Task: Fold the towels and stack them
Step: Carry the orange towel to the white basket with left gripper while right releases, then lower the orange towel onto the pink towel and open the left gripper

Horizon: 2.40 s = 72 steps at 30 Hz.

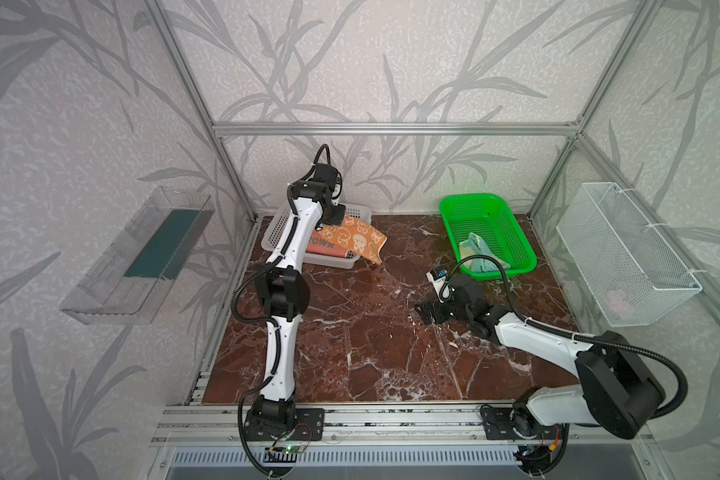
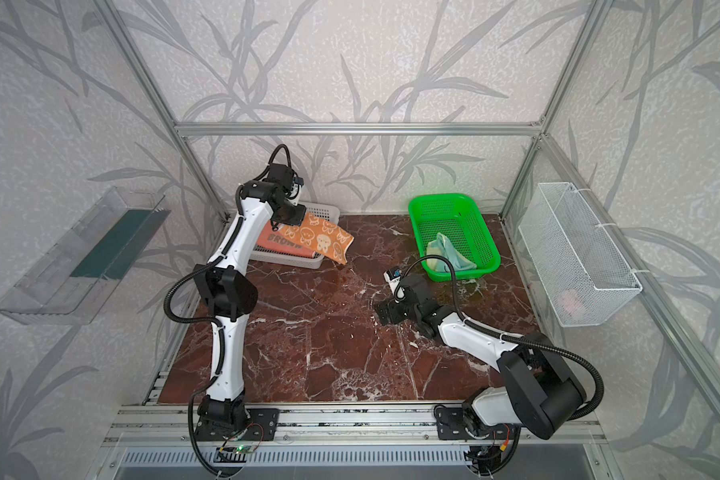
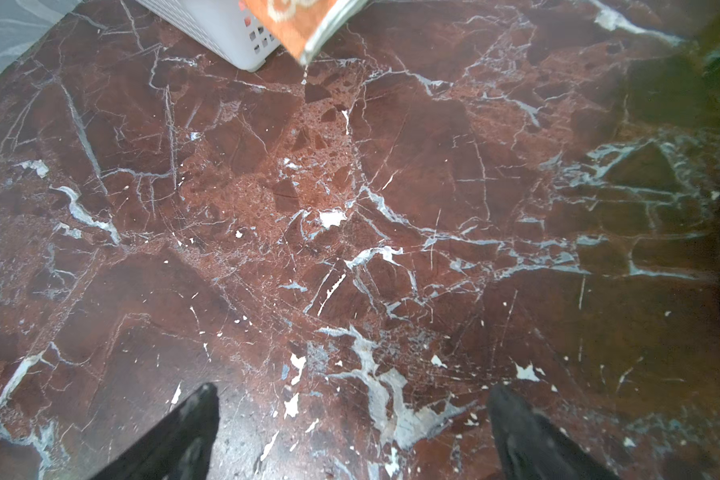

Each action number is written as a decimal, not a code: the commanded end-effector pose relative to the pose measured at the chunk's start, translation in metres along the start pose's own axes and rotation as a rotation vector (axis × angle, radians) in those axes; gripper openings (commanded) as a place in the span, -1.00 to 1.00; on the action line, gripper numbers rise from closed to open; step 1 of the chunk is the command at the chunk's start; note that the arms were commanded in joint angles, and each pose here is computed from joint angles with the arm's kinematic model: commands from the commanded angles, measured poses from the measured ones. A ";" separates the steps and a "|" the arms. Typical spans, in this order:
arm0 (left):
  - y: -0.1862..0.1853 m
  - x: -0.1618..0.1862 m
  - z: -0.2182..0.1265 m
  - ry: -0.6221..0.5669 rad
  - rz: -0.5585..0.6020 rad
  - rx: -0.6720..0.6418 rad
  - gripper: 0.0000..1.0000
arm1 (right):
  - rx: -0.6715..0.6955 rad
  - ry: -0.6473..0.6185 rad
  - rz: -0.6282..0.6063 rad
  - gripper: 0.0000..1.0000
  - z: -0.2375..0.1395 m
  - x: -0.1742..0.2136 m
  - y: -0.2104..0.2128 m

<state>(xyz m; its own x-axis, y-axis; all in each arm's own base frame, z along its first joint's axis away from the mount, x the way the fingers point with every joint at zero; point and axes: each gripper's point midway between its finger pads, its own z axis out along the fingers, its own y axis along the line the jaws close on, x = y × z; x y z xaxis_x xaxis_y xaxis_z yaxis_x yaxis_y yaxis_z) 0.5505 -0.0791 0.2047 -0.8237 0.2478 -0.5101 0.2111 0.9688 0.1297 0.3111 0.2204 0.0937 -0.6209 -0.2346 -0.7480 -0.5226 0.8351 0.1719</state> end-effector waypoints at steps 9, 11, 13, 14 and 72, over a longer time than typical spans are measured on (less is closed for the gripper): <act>0.048 0.002 0.021 -0.003 0.065 -0.070 -1.00 | -0.029 0.020 0.020 0.99 0.008 -0.003 0.008; 0.052 0.002 0.031 -0.002 0.072 -0.081 -1.00 | -0.028 0.027 0.023 0.98 0.008 -0.003 0.009; 0.057 0.001 0.042 -0.004 0.075 -0.093 -1.00 | -0.031 0.041 0.024 0.98 0.009 0.000 0.011; 0.058 0.001 0.047 -0.007 0.076 -0.094 -1.00 | -0.030 0.046 0.024 0.98 0.009 0.000 0.012; 0.045 0.002 0.013 -0.050 0.076 -0.216 0.30 | 0.024 0.118 -0.089 0.98 0.049 -0.012 0.044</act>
<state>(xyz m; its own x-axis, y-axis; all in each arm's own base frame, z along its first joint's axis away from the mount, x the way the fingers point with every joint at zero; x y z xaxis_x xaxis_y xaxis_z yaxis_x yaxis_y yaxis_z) 0.5859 -0.0013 0.1658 -0.8106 0.3277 -0.4853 0.1291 0.9084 0.3978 0.3147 0.2841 0.0643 -0.6605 -0.3864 -0.6438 -0.5865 0.8009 0.1210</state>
